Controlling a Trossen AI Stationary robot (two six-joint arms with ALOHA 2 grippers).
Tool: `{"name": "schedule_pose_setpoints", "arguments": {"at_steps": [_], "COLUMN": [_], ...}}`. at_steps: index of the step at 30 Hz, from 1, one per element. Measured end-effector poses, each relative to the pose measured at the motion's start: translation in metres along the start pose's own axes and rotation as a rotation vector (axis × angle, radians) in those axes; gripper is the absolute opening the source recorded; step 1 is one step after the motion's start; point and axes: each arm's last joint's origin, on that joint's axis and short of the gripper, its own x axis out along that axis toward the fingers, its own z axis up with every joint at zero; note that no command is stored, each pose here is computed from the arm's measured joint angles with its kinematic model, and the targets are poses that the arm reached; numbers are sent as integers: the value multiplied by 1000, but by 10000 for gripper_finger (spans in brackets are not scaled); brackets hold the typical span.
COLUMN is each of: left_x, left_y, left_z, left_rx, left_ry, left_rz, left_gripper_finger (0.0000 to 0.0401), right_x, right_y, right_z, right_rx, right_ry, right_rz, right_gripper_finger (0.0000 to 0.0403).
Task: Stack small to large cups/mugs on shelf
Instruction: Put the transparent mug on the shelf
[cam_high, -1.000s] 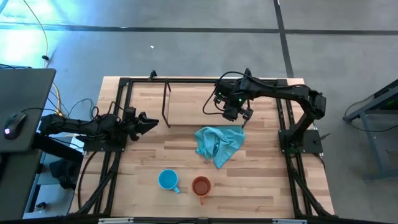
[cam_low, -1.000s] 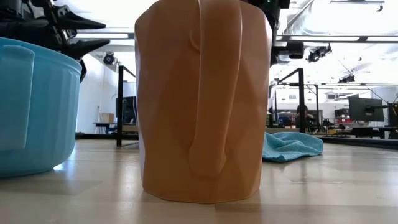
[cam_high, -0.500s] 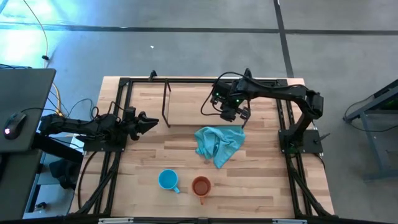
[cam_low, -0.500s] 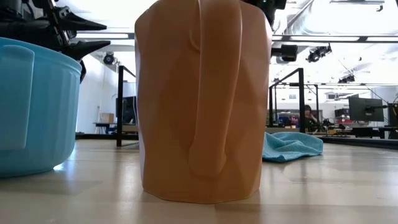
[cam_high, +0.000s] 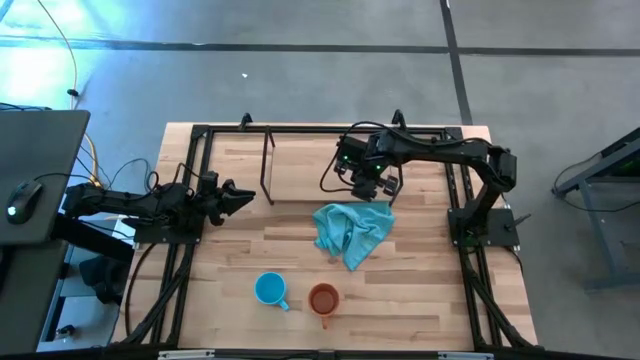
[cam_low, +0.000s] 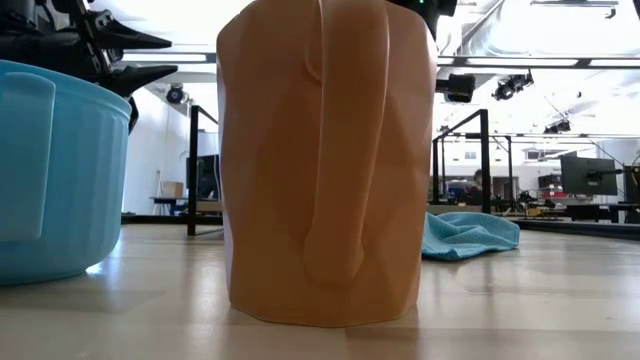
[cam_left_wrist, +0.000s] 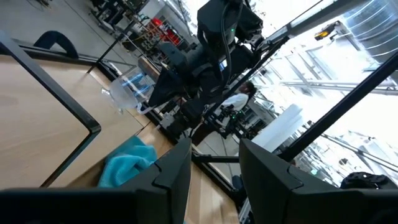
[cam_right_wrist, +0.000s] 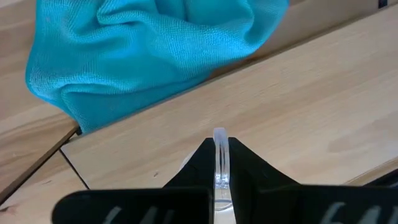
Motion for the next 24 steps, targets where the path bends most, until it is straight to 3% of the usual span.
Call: {"name": "schedule_pose_setpoints", "arguments": {"at_steps": [17,24], "left_x": [0,0], "left_y": [0,0], "left_z": [0,0], "left_rx": [-28,-25], "left_ry": [4,5], "left_rz": [-5,-4], "left_gripper_finger": [124,124], "right_x": [20,20], "right_y": [-2,0], "right_z": [5,-3], "right_rx": [-78,-40], "right_ry": [30,38], "right_rz": [71,94], "right_gripper_finger": [4,4]}}
